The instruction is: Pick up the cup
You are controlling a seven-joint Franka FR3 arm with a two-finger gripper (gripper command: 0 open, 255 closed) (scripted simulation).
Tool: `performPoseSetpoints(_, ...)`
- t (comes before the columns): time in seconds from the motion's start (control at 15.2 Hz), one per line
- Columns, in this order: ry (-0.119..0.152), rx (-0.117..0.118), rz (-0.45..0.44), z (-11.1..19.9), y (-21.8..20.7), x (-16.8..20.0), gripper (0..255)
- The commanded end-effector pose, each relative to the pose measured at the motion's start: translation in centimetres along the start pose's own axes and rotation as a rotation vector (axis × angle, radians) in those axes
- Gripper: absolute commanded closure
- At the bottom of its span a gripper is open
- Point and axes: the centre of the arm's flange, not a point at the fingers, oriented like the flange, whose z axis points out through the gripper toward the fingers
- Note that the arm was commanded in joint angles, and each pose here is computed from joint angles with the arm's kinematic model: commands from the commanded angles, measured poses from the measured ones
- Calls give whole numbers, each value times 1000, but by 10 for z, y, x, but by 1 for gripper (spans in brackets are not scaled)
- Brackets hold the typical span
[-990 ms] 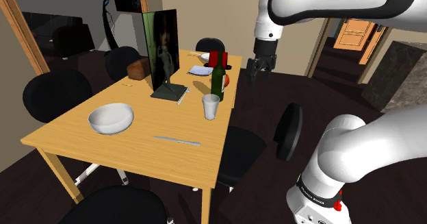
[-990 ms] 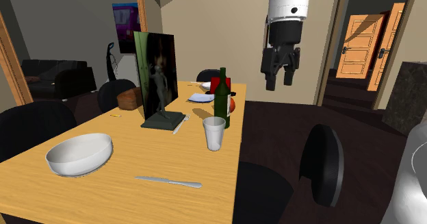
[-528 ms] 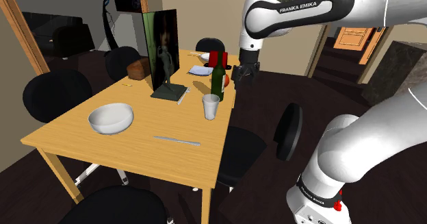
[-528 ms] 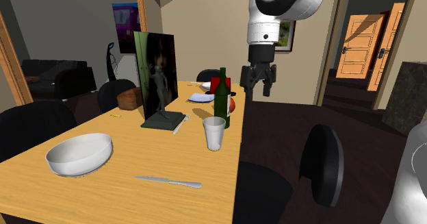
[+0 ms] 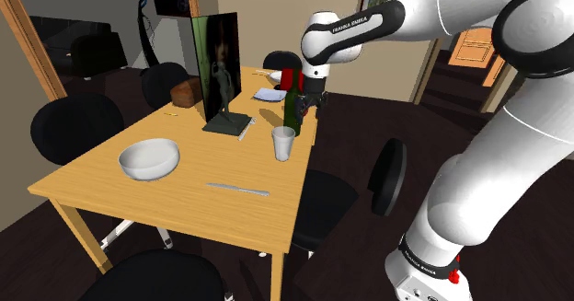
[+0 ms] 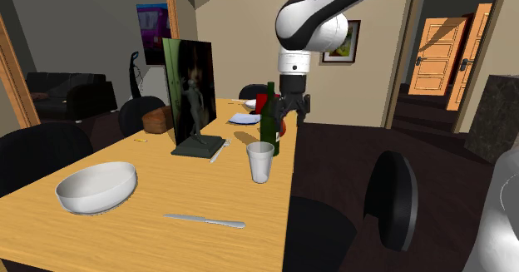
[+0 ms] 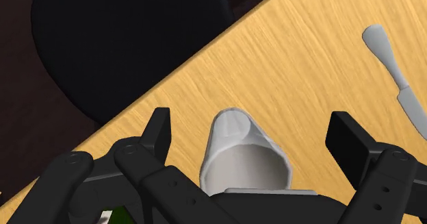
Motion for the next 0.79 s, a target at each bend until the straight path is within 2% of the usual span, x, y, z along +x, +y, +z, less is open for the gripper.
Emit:
performPoseSetpoints(0.0, -1, 7, 3, 16, 10, 23, 0)
performPoseSetpoints(0.53, -7, 37, 17, 72, 31, 113, 0)
performPoseSetpoints(0.73, -7, 38, 18, 85, 32, 118, 0)
